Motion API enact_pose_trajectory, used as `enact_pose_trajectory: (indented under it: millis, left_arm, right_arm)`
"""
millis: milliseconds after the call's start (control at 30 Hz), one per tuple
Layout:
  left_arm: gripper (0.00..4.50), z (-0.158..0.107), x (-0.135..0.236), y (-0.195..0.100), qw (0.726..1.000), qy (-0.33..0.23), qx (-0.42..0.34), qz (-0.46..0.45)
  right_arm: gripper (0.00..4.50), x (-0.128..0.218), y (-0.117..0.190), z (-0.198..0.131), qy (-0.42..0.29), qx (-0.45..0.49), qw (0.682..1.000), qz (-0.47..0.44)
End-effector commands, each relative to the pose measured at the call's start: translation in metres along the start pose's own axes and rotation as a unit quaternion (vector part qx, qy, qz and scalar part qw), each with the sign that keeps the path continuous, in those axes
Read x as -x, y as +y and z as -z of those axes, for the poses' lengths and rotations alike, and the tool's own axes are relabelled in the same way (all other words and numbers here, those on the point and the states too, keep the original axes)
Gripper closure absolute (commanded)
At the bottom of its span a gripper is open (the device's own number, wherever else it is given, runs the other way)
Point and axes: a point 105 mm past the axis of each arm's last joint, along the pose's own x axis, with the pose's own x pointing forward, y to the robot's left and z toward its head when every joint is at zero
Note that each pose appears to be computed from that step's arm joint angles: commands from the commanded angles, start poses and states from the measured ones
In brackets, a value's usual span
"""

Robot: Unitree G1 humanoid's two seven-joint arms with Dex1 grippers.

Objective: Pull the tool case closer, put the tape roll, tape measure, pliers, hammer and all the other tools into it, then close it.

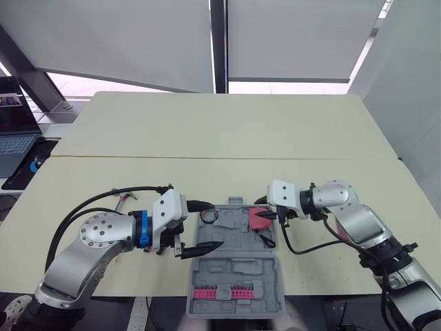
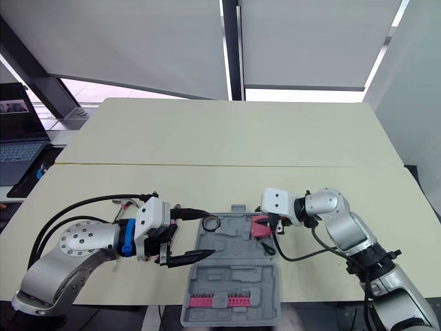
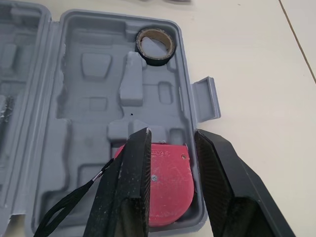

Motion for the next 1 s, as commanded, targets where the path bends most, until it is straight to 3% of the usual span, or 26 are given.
enact_pose_trajectory:
  millis: [33,633,833,1000]
  left_arm:
    - [0.00,-0.009,0.004,0.003,1.000,-0.007,-0.016,-0.006]
    - [0.00,-0.009,0.008,0.005,1.000,-0.002,-0.017,-0.005]
    - [0.00,-0.008,0.020,0.014,0.999,-0.013,-0.013,-0.034]
    - [0.00,0.005,0.052,0.034,0.993,-0.015,0.017,-0.112]
  right_arm:
    - [3.04,0.006,-0.006,0.004,-0.024,-0.027,0.999,0.015]
    - [3.04,-0.023,0.024,0.072,0.073,-0.091,0.992,-0.054]
    - [3.04,-0.021,0.004,0.050,0.025,-0.035,0.999,-0.003]
    - [3.04,0.002,-0.020,0.012,-0.049,0.011,0.996,0.076]
